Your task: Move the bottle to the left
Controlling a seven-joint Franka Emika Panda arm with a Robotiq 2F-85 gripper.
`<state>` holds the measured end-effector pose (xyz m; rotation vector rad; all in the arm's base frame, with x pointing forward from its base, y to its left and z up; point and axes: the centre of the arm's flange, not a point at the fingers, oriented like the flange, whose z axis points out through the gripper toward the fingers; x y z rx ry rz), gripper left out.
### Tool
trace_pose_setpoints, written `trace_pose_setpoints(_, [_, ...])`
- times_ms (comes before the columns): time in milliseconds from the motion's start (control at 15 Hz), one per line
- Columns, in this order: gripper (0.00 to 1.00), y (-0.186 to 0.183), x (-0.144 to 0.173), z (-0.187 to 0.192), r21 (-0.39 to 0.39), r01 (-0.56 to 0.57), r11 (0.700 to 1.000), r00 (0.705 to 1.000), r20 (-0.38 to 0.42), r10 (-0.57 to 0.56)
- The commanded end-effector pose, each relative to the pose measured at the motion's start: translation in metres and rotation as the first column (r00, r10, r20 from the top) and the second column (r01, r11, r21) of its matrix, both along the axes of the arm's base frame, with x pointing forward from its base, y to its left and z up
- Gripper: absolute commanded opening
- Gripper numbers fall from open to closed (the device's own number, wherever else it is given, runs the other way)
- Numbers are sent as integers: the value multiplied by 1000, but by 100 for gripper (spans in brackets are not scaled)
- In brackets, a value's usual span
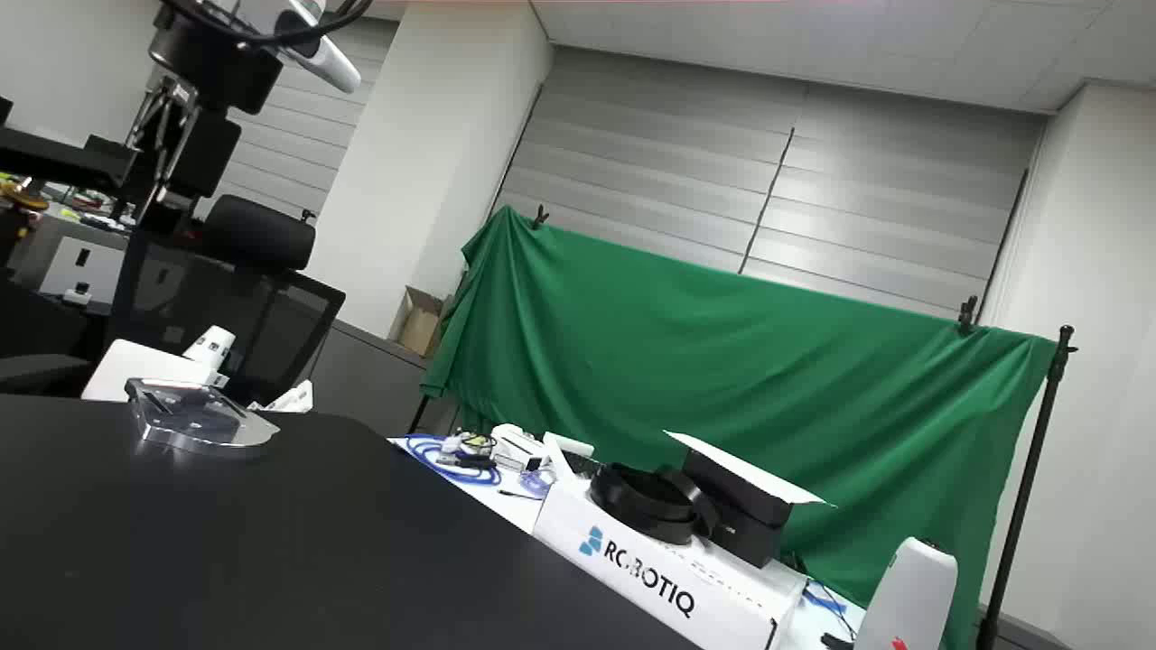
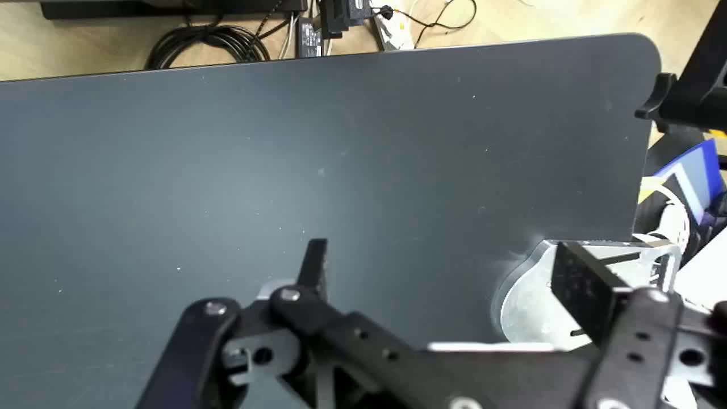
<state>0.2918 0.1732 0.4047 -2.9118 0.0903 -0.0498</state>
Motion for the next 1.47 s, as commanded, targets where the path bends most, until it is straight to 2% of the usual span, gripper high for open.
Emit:
trace_pose_setpoints(0, [100, 0, 0, 0, 0, 0, 1000, 1000, 0, 0])
trace_pose_setpoints(800, [100, 0, 0, 0, 0, 0, 1000, 1000, 0, 0])
trace_pose_setpoints(1067, [100, -48, 44, 8, -32, 60, 998, 998, 31, -59])
trace_pose_setpoints(1400, [100, -150, 122, 26, -58, 99, 993, 990, 106, -92])
